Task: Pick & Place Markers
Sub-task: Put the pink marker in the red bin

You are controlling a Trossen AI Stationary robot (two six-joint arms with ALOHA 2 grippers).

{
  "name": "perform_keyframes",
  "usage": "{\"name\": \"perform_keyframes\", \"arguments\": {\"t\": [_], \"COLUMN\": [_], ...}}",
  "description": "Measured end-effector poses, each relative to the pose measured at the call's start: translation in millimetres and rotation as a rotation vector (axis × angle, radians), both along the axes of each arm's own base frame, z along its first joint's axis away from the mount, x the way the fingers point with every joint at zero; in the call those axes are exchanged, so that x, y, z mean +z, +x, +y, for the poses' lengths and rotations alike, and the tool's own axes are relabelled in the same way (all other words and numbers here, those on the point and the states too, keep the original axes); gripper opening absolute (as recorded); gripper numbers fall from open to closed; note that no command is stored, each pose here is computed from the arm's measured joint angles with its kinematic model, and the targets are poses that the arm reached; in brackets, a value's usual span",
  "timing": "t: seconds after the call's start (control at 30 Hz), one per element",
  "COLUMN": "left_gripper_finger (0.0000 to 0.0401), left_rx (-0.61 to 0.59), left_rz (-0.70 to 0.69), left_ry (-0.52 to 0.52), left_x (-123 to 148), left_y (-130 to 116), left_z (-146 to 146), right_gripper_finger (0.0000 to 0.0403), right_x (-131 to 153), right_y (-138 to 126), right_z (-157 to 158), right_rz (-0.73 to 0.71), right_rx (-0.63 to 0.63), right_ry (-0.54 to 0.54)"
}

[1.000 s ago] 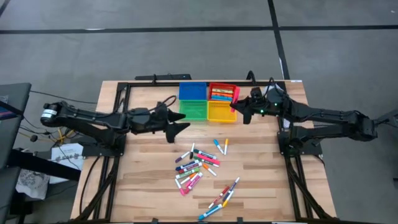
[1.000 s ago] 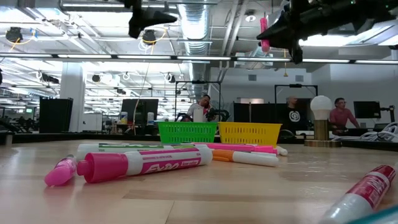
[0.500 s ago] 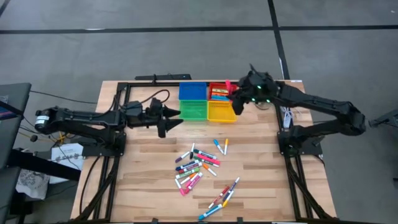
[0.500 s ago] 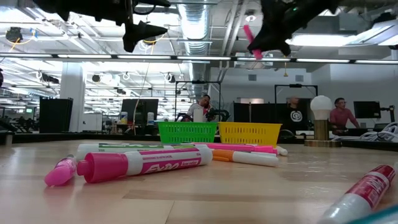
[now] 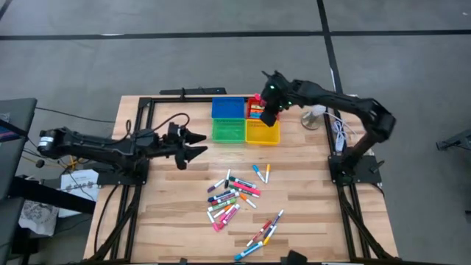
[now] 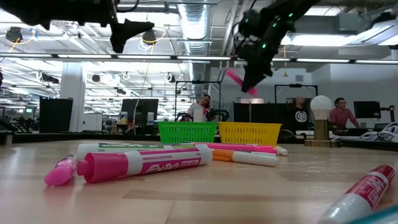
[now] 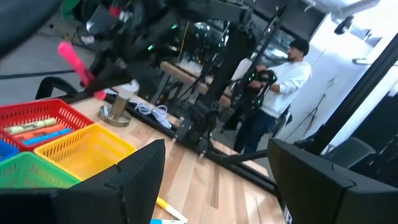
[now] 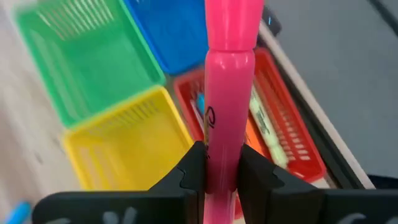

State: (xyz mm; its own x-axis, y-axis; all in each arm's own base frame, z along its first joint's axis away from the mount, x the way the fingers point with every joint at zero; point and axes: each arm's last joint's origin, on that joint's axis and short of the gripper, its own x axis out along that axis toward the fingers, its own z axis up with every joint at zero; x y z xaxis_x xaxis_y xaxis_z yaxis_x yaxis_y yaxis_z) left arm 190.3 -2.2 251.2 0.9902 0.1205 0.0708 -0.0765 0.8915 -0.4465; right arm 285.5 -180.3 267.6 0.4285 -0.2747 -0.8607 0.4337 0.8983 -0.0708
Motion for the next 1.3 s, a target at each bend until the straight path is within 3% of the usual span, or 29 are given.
{"name": "perform_keyframes", "arguments": {"t": [0.53,0.97,1.3], "left_gripper_finger": [0.0282,0.0282,0.0282], "left_rx": [0.041,0.073,0.073], "left_rz": [-0.026,-0.032,-0.036], "left_ry": [0.025,0.022,0.021], "left_x": [-16.0,-15.5,-15.0], "left_y": [-11.3,-11.4,-11.4], "left_z": [-9.7,-8.2,-8.2], "right_gripper_finger": [0.0063,0.0077,0.0132], "right_x": [-67.0,-71.2,-71.0], "right_y": [36.6,36.6,35.7], "right_z": [-43.8,-46.8,-46.3], "right_rz": [0.390,0.463,0.477], "right_rx": [0.150,0.221,0.255], "right_ry": [0.042,0.030,0.029]}}
